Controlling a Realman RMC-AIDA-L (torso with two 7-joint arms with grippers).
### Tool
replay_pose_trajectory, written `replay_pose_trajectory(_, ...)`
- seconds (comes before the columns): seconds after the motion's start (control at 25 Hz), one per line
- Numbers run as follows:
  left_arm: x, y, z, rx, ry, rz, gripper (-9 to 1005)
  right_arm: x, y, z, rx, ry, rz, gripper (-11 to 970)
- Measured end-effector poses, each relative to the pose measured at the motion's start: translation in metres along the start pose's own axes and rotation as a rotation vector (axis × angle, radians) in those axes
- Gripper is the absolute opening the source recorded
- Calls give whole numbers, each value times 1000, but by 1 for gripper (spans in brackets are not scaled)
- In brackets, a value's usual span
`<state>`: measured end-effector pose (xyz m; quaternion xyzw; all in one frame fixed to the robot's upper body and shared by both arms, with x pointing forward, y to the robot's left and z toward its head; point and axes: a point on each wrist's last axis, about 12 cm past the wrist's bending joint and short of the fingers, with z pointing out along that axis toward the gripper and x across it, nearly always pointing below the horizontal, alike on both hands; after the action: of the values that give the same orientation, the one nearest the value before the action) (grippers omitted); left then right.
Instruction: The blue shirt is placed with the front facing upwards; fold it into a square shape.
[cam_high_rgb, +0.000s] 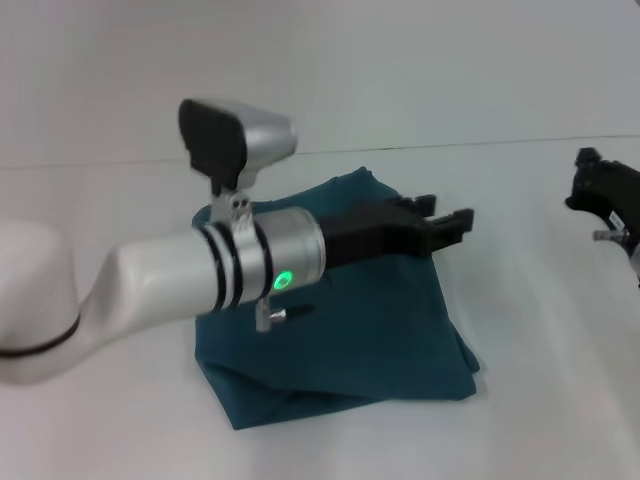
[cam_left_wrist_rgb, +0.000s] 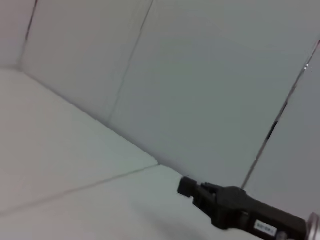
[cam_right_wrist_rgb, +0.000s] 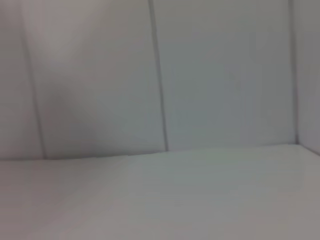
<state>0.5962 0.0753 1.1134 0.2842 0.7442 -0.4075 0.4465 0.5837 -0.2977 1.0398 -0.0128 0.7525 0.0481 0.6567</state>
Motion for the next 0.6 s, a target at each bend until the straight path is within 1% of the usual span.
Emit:
replay_pose_trajectory(0.08,7,-2,-9,-18,-36,52,297,-2,-3,-2,-69,9,-6,23)
replay_pose_trajectory(0.12,13,-2,-16,-32,-56,70,379,-3,-5,-3,-100,12,-8,23)
replay_pose_trajectory(0.2,16,-4,-28,-50,-99,116,544,-8,-9,-5,-171,13,-11,23)
replay_pose_trajectory(0.28,23,-3,-40,-77,-133,147,631,-14,-11,-7,-225,-16,-22,23)
replay_pose_trajectory(0.4,33,-2,-51,-108,-165,160,762,-21,-20,-12,-255,-66,-34,23)
replay_pose_trajectory(0.44,40,-1,-55,-115,-168,163,806,-23,-22,-14,-266,-76,-34,23)
replay_pose_trajectory(0.6,61,-6,-68,-104,-154,197,868,-29,-33,-20,-335,-72,-21,23)
